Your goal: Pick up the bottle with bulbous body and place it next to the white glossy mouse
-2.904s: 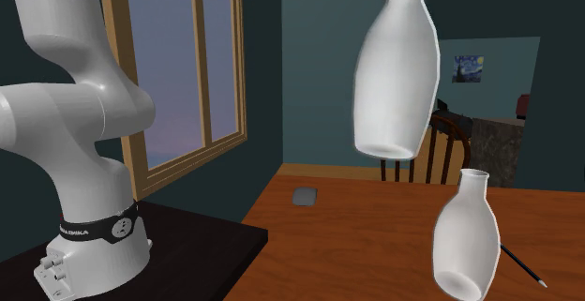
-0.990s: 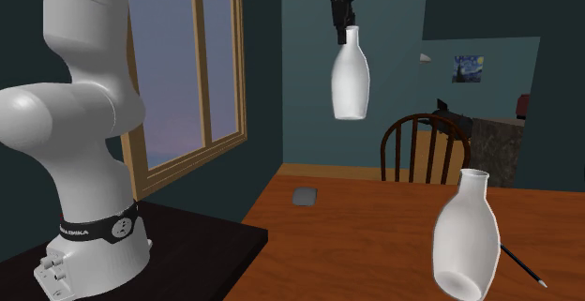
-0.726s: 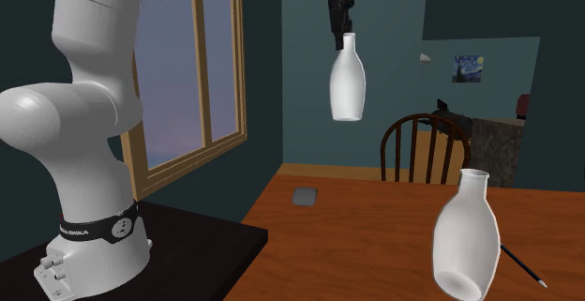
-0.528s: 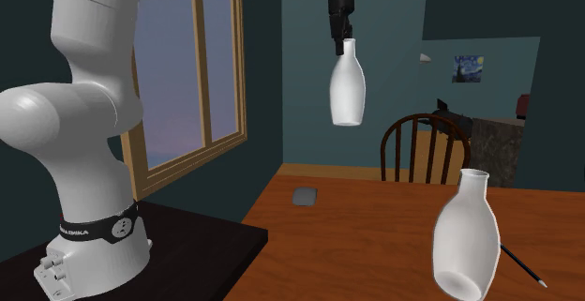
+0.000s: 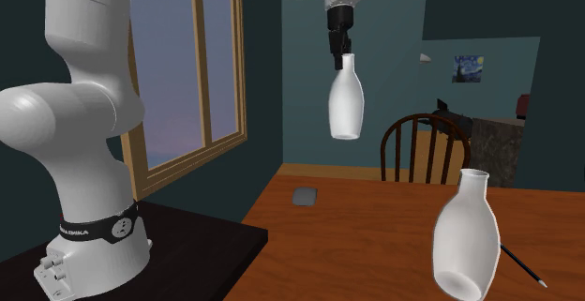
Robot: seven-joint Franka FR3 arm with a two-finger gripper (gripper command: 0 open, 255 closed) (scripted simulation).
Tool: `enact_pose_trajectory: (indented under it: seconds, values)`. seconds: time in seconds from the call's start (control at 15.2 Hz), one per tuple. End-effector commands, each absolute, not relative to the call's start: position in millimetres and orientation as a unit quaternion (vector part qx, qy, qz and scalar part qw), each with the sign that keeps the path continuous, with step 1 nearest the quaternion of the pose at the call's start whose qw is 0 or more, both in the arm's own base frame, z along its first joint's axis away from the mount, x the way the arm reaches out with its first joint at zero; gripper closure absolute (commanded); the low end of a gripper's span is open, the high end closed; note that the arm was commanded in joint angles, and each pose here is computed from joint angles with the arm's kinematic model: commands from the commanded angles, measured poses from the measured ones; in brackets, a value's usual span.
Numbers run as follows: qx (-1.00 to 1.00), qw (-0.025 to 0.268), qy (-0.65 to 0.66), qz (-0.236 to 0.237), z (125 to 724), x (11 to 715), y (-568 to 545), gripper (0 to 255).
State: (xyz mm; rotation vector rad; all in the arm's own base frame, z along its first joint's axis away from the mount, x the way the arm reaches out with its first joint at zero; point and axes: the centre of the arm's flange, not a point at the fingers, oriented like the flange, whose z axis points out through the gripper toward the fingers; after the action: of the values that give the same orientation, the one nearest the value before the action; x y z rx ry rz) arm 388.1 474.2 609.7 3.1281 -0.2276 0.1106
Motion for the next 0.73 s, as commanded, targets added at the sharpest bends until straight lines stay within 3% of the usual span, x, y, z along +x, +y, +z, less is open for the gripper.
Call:
enact_pose_trajectory:
  seconds: [0.0,0.66]
  values:
    - [0.997,0.001,-0.073,0.036,598,388,475,255]
    - [0.997,0.001,-0.073,0.036,546,388,475,255]
